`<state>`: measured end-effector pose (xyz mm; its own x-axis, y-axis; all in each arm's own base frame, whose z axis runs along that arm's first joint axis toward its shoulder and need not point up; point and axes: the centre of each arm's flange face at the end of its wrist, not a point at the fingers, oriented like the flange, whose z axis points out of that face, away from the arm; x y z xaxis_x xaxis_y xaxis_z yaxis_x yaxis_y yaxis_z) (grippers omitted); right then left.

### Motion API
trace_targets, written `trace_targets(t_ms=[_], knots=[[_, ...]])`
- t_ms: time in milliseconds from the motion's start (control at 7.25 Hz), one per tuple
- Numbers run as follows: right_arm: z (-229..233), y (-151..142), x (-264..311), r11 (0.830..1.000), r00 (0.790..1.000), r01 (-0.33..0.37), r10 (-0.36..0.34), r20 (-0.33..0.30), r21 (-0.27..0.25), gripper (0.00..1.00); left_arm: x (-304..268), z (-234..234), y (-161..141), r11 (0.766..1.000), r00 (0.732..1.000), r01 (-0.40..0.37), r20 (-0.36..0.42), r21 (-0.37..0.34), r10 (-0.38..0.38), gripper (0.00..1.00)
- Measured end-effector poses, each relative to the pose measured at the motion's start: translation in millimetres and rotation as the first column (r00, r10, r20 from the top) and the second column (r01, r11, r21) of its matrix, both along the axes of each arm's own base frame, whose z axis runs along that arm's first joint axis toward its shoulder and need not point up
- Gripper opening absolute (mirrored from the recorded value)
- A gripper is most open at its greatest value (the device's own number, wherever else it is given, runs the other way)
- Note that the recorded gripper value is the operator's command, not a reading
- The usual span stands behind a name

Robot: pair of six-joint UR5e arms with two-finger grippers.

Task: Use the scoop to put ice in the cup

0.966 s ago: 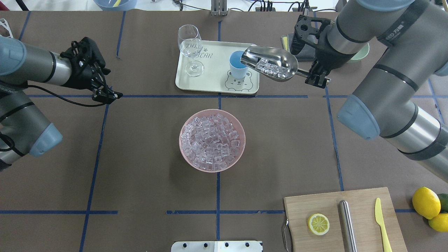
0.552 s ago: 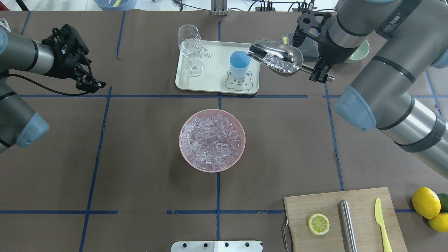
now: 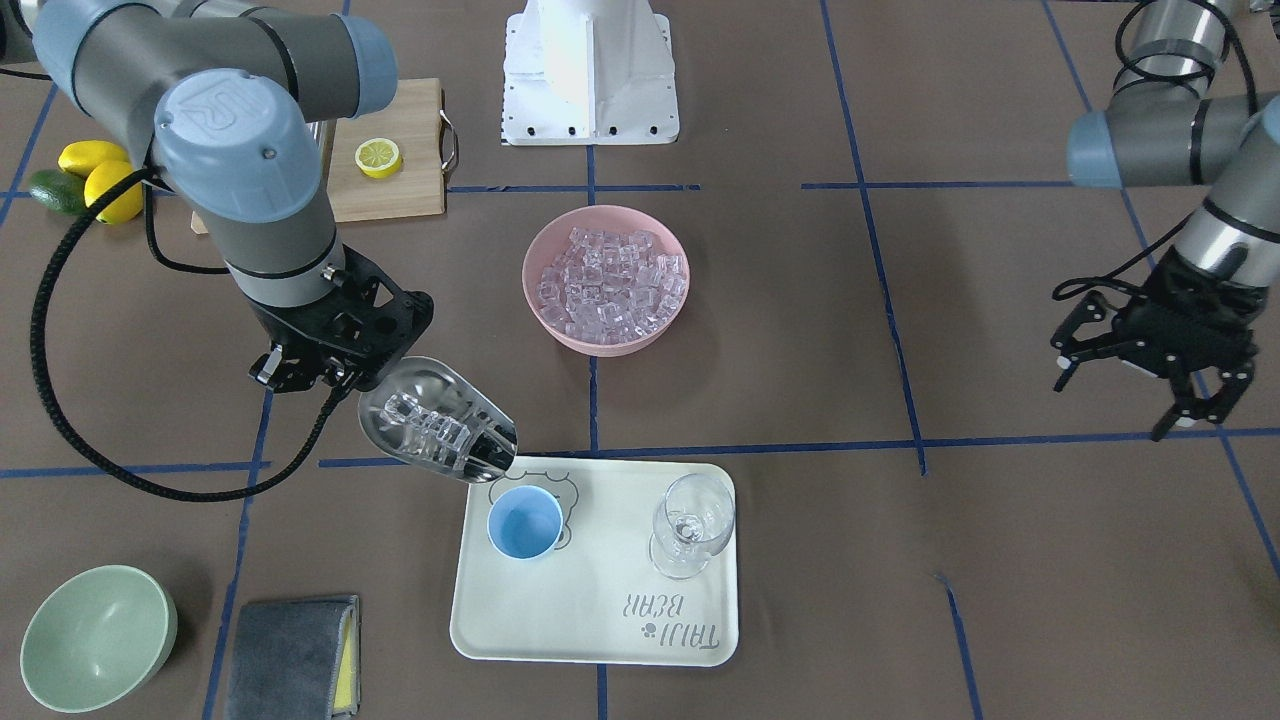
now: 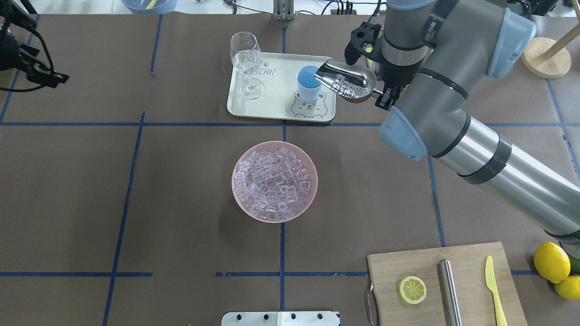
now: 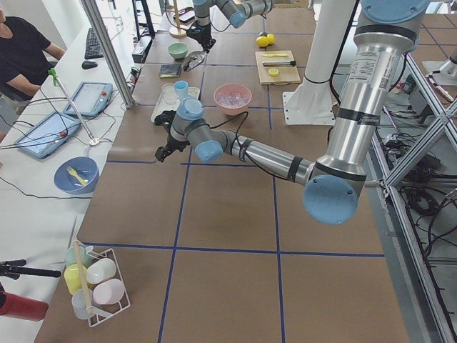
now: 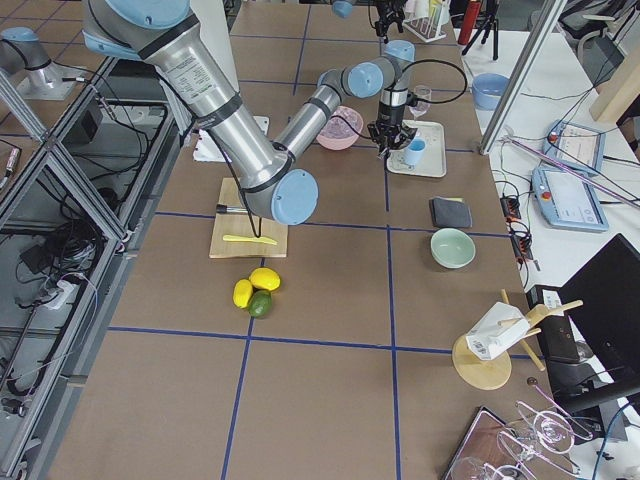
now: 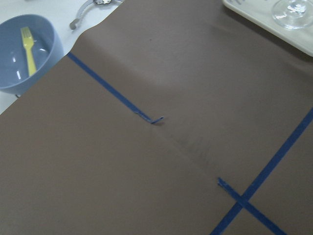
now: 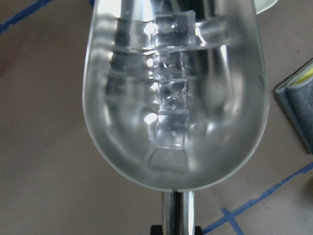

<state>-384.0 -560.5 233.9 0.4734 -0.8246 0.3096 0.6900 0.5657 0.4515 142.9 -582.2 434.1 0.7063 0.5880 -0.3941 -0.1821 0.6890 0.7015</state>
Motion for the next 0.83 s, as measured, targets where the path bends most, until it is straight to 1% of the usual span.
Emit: trace_targets(t_ms=[138, 276, 414, 552, 828], knots=[[2.8, 2.0, -10.2, 0.999, 1.0, -0.02, 0.02, -0.016, -0.028, 0.0, -31.3, -7.9, -1.1, 0.997, 0.998, 0.05, 0.025, -0.061, -0.049, 1.0], [1.3, 0.3, -17.6, 0.998, 0.999, -0.032, 0.03, -0.037, -0.056, 0.0, -49.5, -7.8, -1.0, 0.991, 0.996, 0.081, 0.043, -0.106, -0.077, 1.0], [-10.6, -3.8, -23.5, 0.995, 0.997, -0.044, 0.038, -0.066, -0.09, 0.0, -60.5, 1.0, 1.3, 0.985, 0.994, 0.099, 0.056, -0.138, -0.092, 1.0], [-27.1, -9.3, -29.2, 0.99, 0.994, -0.058, 0.046, -0.098, -0.126, 0.0, -68.7, 13.8, 6.0, 0.98, 0.993, 0.111, 0.067, -0.164, -0.101, 1.0], [-45.3, -15.5, -35.9, 0.981, 0.988, -0.076, 0.049, -0.149, -0.181, 0.0, -74.2, 26.4, 11.6, 0.976, 0.992, 0.117, 0.076, -0.183, -0.104, 1.0]])
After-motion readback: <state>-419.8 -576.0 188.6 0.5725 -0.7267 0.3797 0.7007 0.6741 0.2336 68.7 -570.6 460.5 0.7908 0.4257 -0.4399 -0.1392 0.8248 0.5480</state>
